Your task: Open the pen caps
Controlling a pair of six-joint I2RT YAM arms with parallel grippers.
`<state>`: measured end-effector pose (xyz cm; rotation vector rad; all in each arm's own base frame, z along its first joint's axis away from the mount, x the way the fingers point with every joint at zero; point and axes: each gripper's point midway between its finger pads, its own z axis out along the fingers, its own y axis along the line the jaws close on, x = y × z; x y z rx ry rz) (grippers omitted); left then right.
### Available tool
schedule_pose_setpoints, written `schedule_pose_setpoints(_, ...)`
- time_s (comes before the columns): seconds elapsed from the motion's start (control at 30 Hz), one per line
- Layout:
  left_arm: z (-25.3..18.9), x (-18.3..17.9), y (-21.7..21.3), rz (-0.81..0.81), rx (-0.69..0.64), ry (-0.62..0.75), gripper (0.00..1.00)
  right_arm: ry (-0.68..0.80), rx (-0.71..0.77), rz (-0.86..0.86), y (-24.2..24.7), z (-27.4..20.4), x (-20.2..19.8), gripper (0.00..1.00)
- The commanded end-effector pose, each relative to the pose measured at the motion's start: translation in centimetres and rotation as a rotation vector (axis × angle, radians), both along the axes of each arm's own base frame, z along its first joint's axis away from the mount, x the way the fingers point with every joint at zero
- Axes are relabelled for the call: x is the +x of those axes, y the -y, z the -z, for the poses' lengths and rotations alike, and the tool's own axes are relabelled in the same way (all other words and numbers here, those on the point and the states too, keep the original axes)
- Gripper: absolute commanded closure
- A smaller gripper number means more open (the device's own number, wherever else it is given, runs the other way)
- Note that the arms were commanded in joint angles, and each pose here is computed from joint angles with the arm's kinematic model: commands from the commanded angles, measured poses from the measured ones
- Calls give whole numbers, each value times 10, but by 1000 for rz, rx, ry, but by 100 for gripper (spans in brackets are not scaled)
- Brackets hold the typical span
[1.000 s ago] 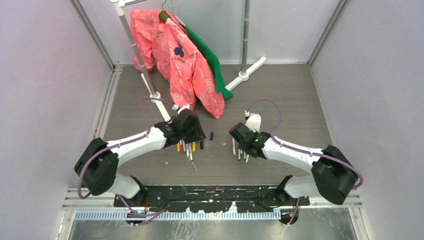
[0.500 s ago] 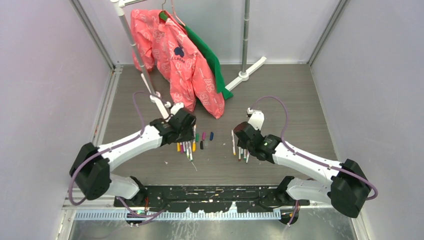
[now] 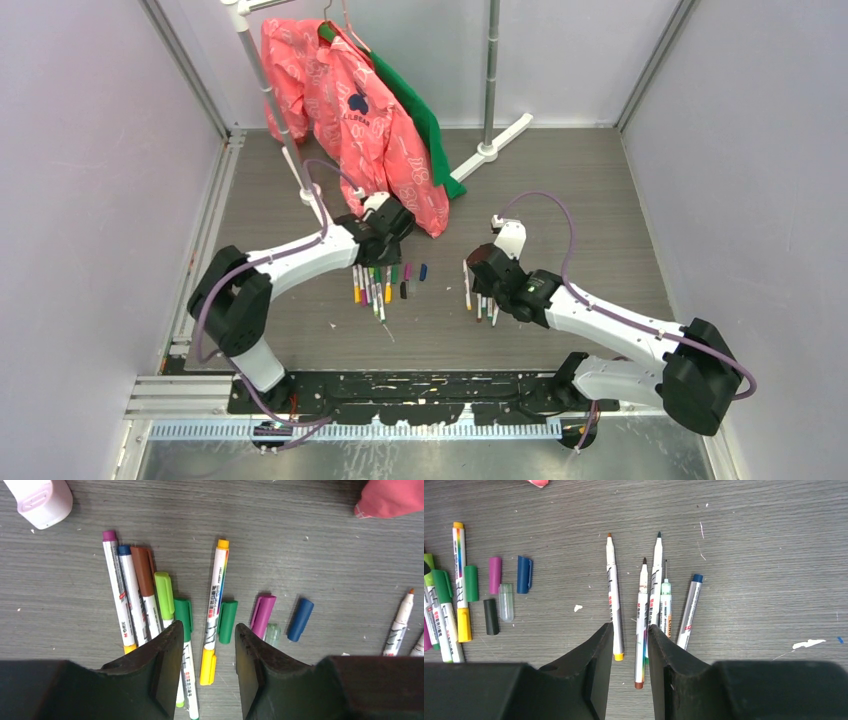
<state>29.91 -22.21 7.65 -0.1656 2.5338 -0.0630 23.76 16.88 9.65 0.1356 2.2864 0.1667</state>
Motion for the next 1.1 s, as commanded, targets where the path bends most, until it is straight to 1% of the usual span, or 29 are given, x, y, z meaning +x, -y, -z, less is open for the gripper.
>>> schedule_pose_setpoints(0.0,-2,14,0,5,16,8,57,57,47,-13,-8,-17,7,63)
schedule_pose_setpoints(0.57,22,30,2,19,14,-60,58,53,32,-25,-9,-11,8,63)
schedule_pose_setpoints(1.07,44,27,-1,24,42,-116,59,43,23,-27,-10,-5,8,62)
